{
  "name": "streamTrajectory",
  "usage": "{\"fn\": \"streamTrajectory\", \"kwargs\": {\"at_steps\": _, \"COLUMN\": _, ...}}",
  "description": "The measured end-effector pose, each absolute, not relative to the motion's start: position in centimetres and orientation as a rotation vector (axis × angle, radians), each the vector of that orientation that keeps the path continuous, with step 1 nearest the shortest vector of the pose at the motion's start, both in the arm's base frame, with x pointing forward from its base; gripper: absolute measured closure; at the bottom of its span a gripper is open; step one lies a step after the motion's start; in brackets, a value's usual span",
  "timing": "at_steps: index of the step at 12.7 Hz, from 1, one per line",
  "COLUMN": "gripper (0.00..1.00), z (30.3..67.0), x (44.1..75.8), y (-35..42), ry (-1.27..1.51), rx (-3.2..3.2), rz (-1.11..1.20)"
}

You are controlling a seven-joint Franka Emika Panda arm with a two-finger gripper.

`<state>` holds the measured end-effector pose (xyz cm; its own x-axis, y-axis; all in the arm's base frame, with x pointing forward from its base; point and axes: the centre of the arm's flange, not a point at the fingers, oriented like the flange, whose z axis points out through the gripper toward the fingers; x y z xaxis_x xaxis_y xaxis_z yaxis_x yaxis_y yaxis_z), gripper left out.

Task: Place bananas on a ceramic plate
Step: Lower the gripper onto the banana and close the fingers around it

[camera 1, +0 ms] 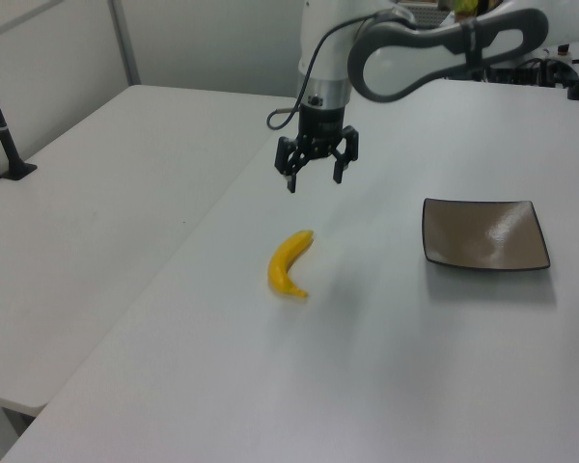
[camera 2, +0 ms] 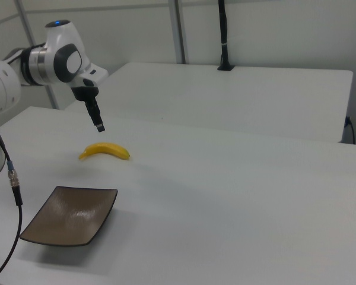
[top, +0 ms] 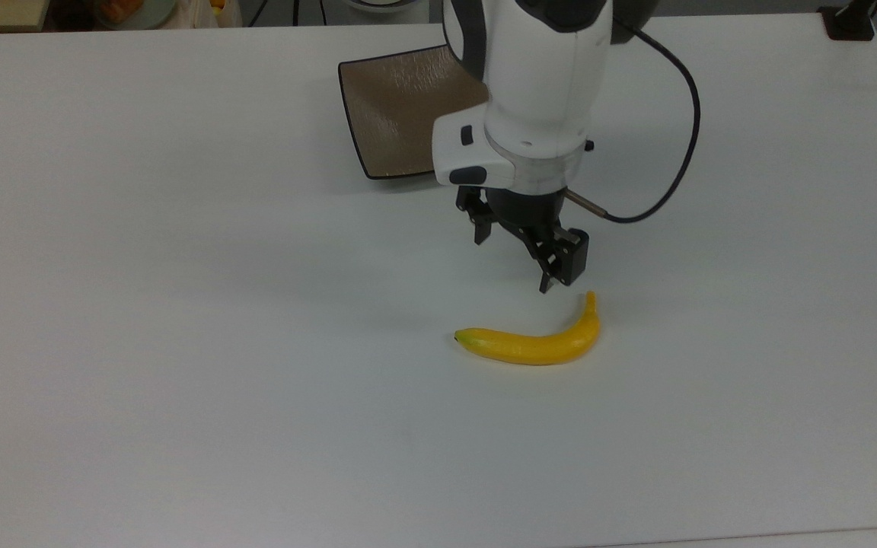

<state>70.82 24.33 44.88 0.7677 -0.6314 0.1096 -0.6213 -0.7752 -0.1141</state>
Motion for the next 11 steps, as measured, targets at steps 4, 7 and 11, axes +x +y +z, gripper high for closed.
{"fn": "streamTrajectory", "kwargs": {"at_steps": 4, "gripper": 0.00, "z": 42.8, "x": 72.0, "y": 25.3, "ry": 1.120, "rx": -2.821, "rz": -0.327}}
{"fn": "streamTrajectory", "kwargs": {"at_steps": 7, "gripper": 0.00, "z": 40.7, "x": 72.6, "y": 26.6, "ry": 1.169, "rx": -2.765, "rz": -0.392}}
{"fn": "streamTrajectory", "kwargs": {"at_steps": 11, "gripper": 0.00, "z": 38.2, "x": 73.2, "y": 26.8, "ry": 1.159, "rx": -2.740, "rz": -0.411}}
